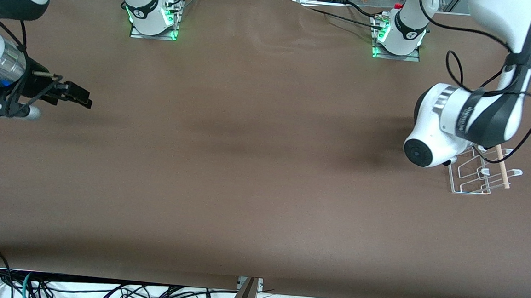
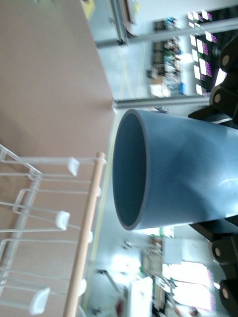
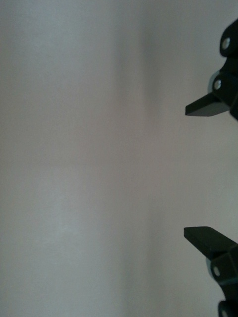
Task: Transfer cup to left arm and place on rack
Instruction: 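Carry the cup with the left gripper over the wire rack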
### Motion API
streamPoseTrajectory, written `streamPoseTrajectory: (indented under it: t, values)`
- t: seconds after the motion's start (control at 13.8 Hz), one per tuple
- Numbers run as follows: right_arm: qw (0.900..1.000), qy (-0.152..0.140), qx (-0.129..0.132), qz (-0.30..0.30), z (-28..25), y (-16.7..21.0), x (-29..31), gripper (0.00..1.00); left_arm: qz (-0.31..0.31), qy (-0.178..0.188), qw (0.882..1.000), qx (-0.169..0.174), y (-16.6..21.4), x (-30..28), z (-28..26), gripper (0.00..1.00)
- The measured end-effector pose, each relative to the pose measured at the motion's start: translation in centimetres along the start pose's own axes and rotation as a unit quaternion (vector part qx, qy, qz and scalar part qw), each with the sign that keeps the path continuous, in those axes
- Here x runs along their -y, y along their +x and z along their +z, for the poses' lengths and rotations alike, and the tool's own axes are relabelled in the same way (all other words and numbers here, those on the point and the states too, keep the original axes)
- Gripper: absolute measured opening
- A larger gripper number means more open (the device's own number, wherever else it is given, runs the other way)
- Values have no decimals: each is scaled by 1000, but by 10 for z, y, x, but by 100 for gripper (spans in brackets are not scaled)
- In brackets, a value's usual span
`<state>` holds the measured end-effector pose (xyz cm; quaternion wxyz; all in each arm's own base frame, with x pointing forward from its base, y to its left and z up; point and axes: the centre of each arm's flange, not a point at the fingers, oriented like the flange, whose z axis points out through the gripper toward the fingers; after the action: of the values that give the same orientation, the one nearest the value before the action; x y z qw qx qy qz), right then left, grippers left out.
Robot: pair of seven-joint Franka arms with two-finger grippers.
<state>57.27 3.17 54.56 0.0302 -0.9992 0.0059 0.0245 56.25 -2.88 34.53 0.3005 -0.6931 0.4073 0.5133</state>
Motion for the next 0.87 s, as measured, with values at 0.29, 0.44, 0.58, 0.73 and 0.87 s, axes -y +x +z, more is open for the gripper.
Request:
streamPoseTrajectory:
  t: [0.29,0.44,0.58,0.73,0.87]
  values:
    - [1000,-16,1,-17,-6,-8,-5,99,24,75,994,79,38,-11,28,78]
    - [999,-39,9,-24,-5,-10,-6,99,23,105,989,98,47,-13,34,78]
    - [998,-45,12,-29,-5,-10,-3,99,16,126,985,115,54,-15,37,78]
    - [998,-46,13,-28,-4,-11,-4,99,-1,149,980,132,64,-21,43,78]
    - [999,-46,11,-26,-5,-10,-6,99,-22,174,973,151,78,-29,56,78]
